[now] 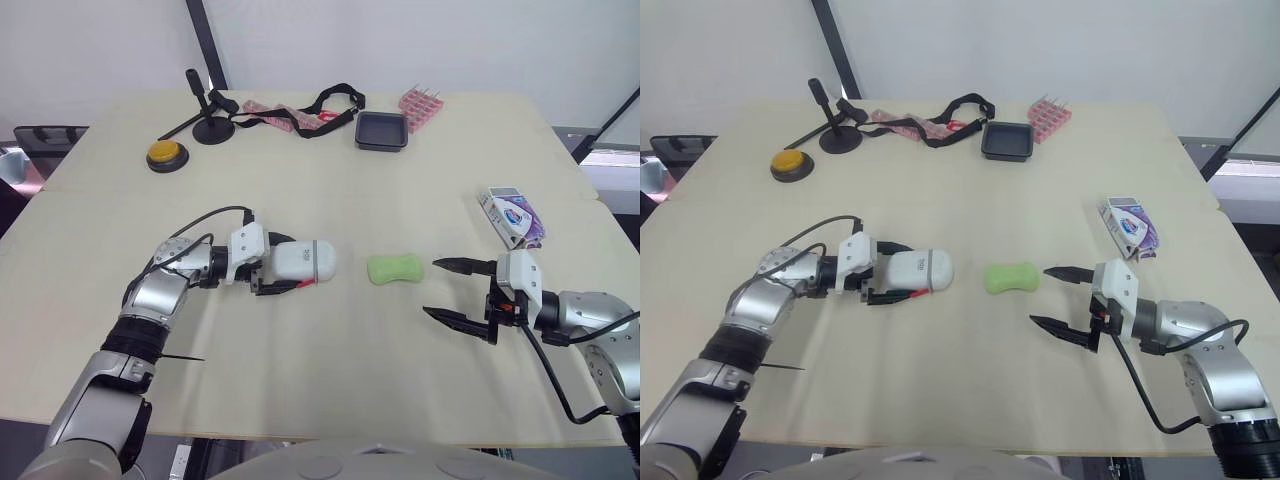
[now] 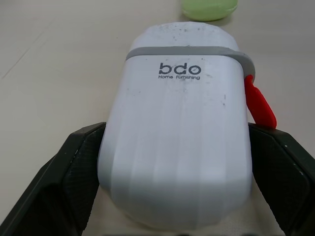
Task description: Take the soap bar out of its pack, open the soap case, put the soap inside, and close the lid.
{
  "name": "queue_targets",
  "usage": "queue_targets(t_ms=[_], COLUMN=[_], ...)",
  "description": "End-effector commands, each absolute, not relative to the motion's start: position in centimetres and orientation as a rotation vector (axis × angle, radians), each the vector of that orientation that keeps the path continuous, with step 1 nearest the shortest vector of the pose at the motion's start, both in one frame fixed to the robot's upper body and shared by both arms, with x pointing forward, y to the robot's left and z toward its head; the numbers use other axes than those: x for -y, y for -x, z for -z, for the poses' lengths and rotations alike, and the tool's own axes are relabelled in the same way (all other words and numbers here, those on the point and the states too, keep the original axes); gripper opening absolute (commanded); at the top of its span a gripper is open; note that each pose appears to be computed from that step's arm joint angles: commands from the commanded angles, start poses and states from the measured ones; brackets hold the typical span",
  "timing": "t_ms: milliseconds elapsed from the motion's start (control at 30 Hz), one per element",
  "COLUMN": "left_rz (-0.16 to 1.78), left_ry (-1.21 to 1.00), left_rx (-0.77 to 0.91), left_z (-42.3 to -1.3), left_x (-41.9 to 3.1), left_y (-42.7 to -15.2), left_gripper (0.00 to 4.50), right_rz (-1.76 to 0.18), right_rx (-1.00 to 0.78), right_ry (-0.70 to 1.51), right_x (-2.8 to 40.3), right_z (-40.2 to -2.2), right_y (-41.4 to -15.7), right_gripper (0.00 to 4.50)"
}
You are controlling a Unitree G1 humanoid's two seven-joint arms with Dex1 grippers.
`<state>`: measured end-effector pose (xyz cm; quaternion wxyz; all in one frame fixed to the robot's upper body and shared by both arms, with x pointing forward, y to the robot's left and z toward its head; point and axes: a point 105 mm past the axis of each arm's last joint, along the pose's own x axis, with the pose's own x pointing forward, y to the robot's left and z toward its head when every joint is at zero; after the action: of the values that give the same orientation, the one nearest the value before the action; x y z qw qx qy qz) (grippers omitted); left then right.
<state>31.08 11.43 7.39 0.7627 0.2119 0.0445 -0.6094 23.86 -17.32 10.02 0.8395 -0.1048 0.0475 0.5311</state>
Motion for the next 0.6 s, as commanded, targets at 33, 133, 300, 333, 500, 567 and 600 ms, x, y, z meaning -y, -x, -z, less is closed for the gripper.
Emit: queue_targets(t_ms=[33, 133, 300, 333, 500, 567, 600], left_rz=[1.347, 1.355, 1.342, 1.342, 1.343, 1.348, 1.35], left_ry=[-0.48, -0.481, -0.471, -0.47, -0.455, -0.449, -0.445], left_rx=[-0.078, -0.081, -0.084, -0.084, -0.08, -0.078, -0.078], left_z=[-7.7, -7.63, -7.65, -7.65, -7.8, -7.88, -7.92], left_x=[-11.22, -11.16, -11.13, -11.11, -10.88, -10.79, -10.74], left_y=[-31.01, -30.96, -31.22, -31.23, -31.32, -31.27, -31.26], left_gripper=[4.5, 4.5, 4.5, 4.5, 4.5, 4.5, 4.5], right_rz=[-1.122, -1.12, -1.118, -1.117, -1.113, -1.112, -1.112], right_rx=[-0.08, -0.081, -0.084, -0.084, -0.085, -0.087, -0.087], right_ry=[0.255, 0.256, 0.256, 0.255, 0.255, 0.256, 0.256], right_x=[17.45, 17.39, 17.32, 17.31, 17.36, 17.41, 17.42], right_z=[-10.84, -10.87, -10.91, -10.92, -10.89, -10.84, -10.83], right_y=[-23.91, -23.94, -23.97, -23.97, -24.05, -24.05, -24.04], right_gripper=[4.48, 4.48, 4.48, 4.48, 4.48, 4.48, 4.48])
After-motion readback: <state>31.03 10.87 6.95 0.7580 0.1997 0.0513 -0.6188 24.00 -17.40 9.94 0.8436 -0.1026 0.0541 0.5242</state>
